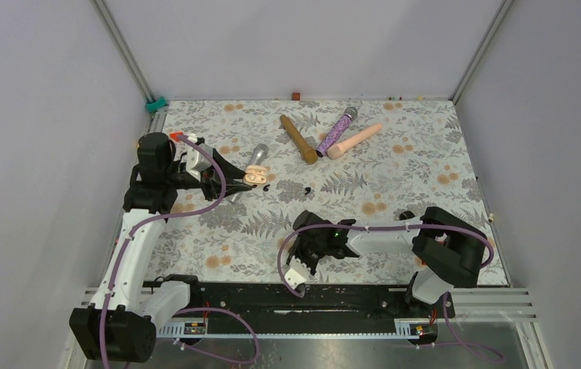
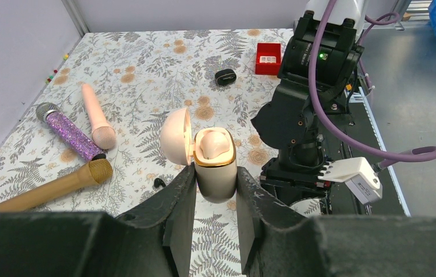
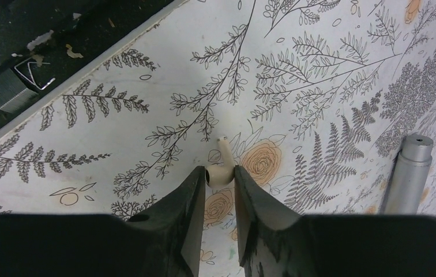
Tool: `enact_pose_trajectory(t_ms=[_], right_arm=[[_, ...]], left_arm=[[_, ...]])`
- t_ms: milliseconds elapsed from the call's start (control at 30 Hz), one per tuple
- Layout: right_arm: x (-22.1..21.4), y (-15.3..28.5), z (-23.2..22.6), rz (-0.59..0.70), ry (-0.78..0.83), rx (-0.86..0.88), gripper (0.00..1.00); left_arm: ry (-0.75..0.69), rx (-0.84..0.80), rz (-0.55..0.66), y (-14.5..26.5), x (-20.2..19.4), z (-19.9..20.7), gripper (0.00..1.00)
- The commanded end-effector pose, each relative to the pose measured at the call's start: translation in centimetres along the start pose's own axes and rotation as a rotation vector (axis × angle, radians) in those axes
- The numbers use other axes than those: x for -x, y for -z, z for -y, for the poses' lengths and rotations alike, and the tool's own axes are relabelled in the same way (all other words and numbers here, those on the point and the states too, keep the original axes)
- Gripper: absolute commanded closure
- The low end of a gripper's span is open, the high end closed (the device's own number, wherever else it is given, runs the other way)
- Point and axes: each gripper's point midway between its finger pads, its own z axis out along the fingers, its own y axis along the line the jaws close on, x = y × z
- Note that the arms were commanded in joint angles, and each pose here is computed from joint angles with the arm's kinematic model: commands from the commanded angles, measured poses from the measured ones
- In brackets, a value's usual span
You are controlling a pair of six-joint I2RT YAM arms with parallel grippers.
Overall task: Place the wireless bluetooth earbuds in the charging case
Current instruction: Adjust the earbud at the center of the board.
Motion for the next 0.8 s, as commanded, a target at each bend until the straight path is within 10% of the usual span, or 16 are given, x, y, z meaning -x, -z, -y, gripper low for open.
enact_pose_trajectory(t_ms=[0,767], right_arm=[[0.0,-0.5,-5.4,-0.007,-0.102,0.187,0.73],[1.7,10.5,-2.1,0.042,-1.120,0.298,0.80]], left_arm=[[-0.047,-0.041,0.024,0.0,0.6,0.5,1.00],[-0.028,-0.068,0.033,-0.1,0.5,0.7,1.00]])
